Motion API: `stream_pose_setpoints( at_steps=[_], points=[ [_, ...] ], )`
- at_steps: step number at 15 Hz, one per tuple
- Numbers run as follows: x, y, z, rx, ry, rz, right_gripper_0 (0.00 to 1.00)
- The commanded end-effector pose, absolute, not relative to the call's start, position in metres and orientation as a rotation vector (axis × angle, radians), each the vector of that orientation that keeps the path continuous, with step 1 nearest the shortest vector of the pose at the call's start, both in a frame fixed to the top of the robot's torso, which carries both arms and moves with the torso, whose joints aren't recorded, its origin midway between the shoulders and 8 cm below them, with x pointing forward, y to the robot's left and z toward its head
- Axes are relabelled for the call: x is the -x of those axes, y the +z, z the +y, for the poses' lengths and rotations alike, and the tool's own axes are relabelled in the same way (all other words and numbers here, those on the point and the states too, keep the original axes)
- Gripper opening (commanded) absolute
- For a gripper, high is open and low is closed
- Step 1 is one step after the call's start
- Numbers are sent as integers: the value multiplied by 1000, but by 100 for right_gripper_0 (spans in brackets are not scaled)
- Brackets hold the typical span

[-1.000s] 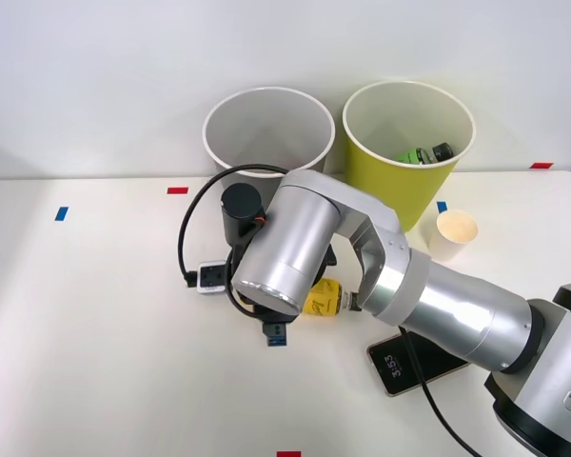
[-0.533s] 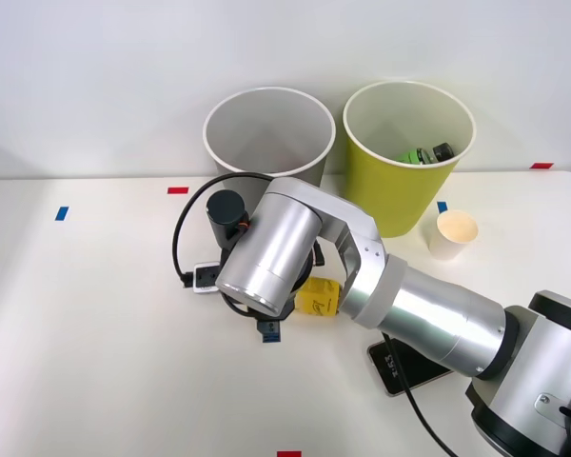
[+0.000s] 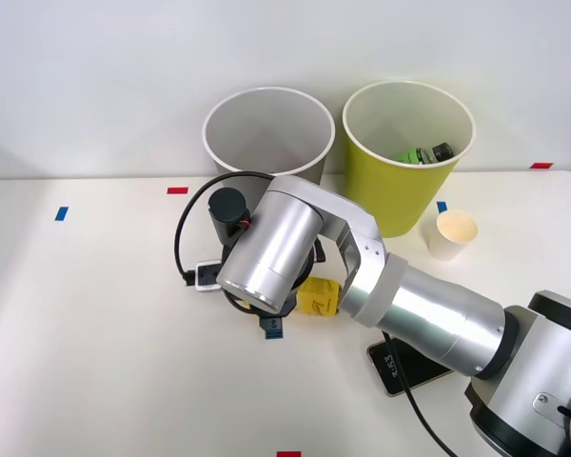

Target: Put cans in the gray bin, plastic bottles in the light green bin

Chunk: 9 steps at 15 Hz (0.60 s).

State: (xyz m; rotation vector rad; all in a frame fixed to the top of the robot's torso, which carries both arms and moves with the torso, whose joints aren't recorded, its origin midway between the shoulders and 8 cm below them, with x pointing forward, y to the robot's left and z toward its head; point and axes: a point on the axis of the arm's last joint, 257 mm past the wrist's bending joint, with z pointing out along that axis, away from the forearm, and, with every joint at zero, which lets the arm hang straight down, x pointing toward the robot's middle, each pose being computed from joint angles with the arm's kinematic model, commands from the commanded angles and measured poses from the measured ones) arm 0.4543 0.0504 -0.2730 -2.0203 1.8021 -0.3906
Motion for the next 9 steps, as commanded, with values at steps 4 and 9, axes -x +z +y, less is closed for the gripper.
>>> stream_pose_setpoints(
  at_steps=[4,9],
  points=[
    [-459,-287,50,2009,-380,1851,100],
    [-465,-287,46,2014,-413,1841,100]
  ],
)
